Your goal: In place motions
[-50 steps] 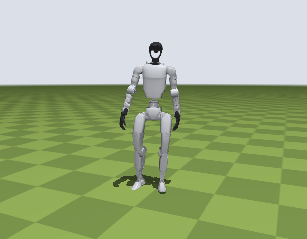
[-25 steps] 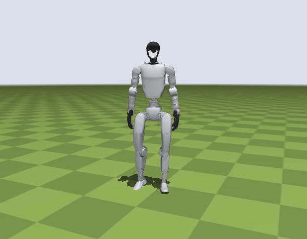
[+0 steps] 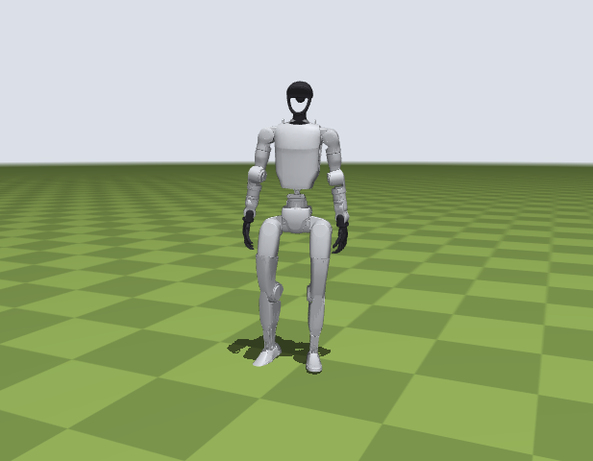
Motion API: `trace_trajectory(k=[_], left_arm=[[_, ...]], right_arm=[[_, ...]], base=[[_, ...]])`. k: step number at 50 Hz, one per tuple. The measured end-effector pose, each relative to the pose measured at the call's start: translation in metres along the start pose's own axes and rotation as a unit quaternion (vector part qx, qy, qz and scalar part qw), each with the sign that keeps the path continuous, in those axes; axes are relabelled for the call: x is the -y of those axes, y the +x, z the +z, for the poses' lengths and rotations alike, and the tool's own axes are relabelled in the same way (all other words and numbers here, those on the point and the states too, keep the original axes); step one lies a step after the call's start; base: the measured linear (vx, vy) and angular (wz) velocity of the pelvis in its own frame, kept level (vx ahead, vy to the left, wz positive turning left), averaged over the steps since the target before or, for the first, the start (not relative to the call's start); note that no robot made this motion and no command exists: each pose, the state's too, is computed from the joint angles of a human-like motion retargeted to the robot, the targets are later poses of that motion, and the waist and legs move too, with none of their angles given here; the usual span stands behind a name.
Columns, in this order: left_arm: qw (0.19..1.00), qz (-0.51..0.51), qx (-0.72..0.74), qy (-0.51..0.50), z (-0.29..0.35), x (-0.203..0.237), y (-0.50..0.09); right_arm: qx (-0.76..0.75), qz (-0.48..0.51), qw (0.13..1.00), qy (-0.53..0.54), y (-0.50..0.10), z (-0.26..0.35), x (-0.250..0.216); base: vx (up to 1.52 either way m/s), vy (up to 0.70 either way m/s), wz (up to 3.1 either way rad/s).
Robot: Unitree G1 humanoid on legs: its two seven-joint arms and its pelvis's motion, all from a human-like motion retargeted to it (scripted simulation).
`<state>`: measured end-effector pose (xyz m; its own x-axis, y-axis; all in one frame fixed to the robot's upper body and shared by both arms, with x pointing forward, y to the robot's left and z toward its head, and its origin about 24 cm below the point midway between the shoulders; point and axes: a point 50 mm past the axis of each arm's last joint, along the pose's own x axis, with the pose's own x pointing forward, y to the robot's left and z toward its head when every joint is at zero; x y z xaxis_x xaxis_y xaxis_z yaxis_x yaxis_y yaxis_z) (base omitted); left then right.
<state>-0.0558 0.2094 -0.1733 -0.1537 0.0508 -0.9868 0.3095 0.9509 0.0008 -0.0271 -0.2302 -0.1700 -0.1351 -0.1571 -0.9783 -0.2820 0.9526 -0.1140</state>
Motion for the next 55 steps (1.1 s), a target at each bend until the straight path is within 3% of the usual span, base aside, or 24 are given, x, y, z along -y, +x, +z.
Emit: trace_trajectory(k=[55], left_arm=[[0.998,-0.013,0.014,0.052,0.014,0.01,0.001]], right_arm=[[0.004,0.014,1.0,-0.015,0.001,0.002,-0.008]], base=[[0.0,0.0,0.0]])
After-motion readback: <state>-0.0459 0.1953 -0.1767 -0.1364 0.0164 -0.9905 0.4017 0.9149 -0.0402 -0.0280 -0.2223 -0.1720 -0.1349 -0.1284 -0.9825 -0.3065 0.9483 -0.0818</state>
